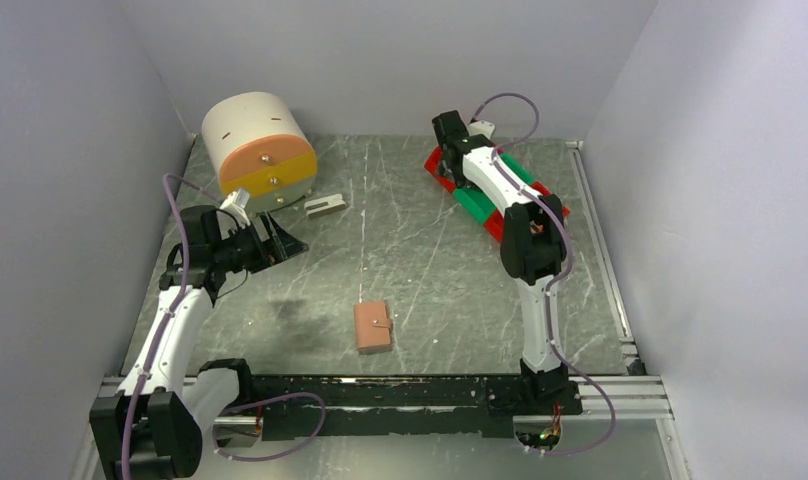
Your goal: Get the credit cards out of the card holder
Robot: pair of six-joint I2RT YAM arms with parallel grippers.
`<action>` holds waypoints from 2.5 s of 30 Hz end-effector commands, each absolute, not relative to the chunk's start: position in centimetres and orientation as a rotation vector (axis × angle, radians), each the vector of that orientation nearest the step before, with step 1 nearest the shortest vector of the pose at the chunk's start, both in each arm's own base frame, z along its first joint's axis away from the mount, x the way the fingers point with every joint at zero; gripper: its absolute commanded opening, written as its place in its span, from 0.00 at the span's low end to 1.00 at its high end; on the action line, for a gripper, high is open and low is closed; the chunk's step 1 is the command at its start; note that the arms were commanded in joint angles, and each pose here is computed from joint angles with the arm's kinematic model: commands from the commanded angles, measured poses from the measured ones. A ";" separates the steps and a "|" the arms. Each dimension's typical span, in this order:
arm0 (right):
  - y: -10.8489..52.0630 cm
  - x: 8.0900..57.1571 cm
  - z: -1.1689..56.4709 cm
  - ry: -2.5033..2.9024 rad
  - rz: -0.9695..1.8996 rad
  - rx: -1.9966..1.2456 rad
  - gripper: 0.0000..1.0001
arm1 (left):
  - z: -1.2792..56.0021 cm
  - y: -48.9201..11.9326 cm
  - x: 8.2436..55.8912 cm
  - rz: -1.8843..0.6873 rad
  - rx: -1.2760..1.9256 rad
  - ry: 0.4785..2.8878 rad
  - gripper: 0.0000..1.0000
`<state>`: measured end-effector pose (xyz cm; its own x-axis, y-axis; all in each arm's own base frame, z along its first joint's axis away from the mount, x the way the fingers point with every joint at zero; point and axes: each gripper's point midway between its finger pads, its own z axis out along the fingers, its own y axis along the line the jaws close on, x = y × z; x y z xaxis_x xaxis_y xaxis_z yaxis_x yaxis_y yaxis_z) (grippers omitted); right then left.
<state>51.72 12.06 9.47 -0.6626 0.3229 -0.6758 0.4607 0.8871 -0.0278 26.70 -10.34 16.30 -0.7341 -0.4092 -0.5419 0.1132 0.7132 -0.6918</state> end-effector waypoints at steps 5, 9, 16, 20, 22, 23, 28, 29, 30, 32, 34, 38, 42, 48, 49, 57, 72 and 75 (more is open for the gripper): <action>11.2 53.7 9.5 2.282 -0.276 0.634 0.84 | 17.7 -10.4 26.9 -0.938 -0.186 2.181 0.89; 10.7 54.2 8.8 2.254 -0.303 0.665 0.84 | 17.7 -10.4 26.9 -0.942 -0.183 2.177 0.89; 9.9 55.5 7.5 2.237 -0.343 0.707 0.84 | 17.8 -10.3 26.9 -0.929 -0.183 2.180 0.90; 9.9 56.1 6.7 2.245 -0.324 0.699 0.83 | 17.7 -10.3 26.9 -0.930 -0.185 2.180 0.90; 9.9 56.2 6.4 2.256 -0.321 0.683 0.82 | 17.8 -10.3 26.9 -0.936 -0.182 2.181 0.90; 10.1 56.1 6.3 2.266 -0.317 0.673 0.81 | 17.8 -10.3 26.8 -0.935 -0.182 2.183 0.90; 12.1 54.3 5.2 2.342 -0.284 0.565 0.79 | 17.5 -10.3 26.9 -0.931 -0.188 2.183 0.90; 12.6 53.8 4.9 2.352 -0.286 0.536 0.79 | 17.5 -10.3 26.8 -0.937 -0.191 2.184 0.90; 13.0 53.3 4.8 2.358 -0.292 0.517 0.79 | 17.5 -10.4 26.9 -0.942 -0.191 2.181 0.90; 13.6 52.1 4.2 2.389 -0.292 0.478 0.79 | 17.5 -10.5 26.8 -0.951 -0.190 2.181 0.89; 13.9 51.0 3.7 2.423 -0.294 0.469 0.79 | 17.5 -10.5 26.8 -0.950 -0.192 2.180 0.89; 15.7 48.3 3.0 2.481 -0.280 0.414 0.79 | 17.6 -10.5 26.7 -0.947 -0.189 2.175 0.90; 18.4 44.8 2.3 2.514 -0.268 0.306 0.79 | 17.6 -10.5 26.7 -0.952 -0.186 2.177 0.90; 21.6 39.1 1.5 2.552 -0.256 0.184 0.79 | 17.3 -10.5 26.6 -0.952 -0.195 2.178 0.90; 22.2 38.4 1.4 2.555 -0.247 0.163 0.78 | 17.3 -10.5 26.6 -0.954 -0.197 2.178 0.89; 26.2 33.9 1.7 2.576 -0.154 0.029 0.78 | 17.0 -10.6 26.6 -0.967 -0.204 2.179 0.90; 32.1 32.6 3.4 2.566 -0.002 -0.147 0.78 | 16.8 -10.8 26.5 -0.979 -0.205 2.174 0.89; 32.8 33.0 3.7 2.560 0.016 -0.149 0.78 | 16.8 -10.8 26.5 -0.979 -0.203 2.173 0.90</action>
